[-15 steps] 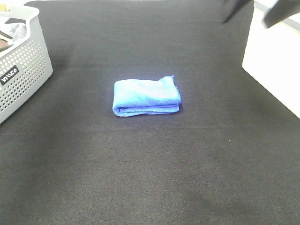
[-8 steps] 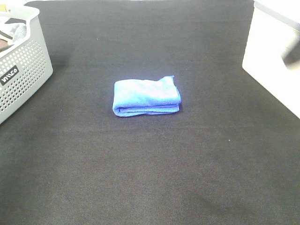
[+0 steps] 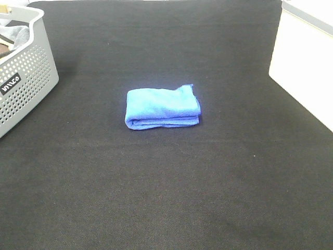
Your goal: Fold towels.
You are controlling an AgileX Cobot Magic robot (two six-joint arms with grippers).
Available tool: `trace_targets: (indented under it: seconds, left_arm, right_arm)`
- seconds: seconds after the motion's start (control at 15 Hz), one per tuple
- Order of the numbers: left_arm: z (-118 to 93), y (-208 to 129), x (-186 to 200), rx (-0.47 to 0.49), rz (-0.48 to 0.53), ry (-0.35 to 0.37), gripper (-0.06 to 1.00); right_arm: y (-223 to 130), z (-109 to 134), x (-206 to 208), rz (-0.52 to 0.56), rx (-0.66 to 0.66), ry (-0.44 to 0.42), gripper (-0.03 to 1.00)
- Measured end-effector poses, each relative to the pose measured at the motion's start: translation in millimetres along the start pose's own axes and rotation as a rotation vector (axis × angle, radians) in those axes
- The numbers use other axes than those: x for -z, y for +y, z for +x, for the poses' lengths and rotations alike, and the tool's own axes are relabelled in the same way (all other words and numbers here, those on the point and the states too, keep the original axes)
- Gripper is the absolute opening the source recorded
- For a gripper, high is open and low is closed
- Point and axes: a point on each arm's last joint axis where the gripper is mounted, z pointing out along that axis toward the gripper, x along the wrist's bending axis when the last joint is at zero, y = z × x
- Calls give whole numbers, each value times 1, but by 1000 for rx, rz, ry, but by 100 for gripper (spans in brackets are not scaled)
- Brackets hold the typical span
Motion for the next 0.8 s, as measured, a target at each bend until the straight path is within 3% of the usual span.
trace_targets:
  seconds: [0.27, 0.8]
  left_arm:
    - [-5, 1, -7, -60, -61, -46, 68]
    - [-5, 1, -7, -67, -68, -45, 68]
  right_arm:
    - [-25, 1, 8, -130, 25, -32, 89]
    - [-25, 1, 9, -142, 25, -31, 89]
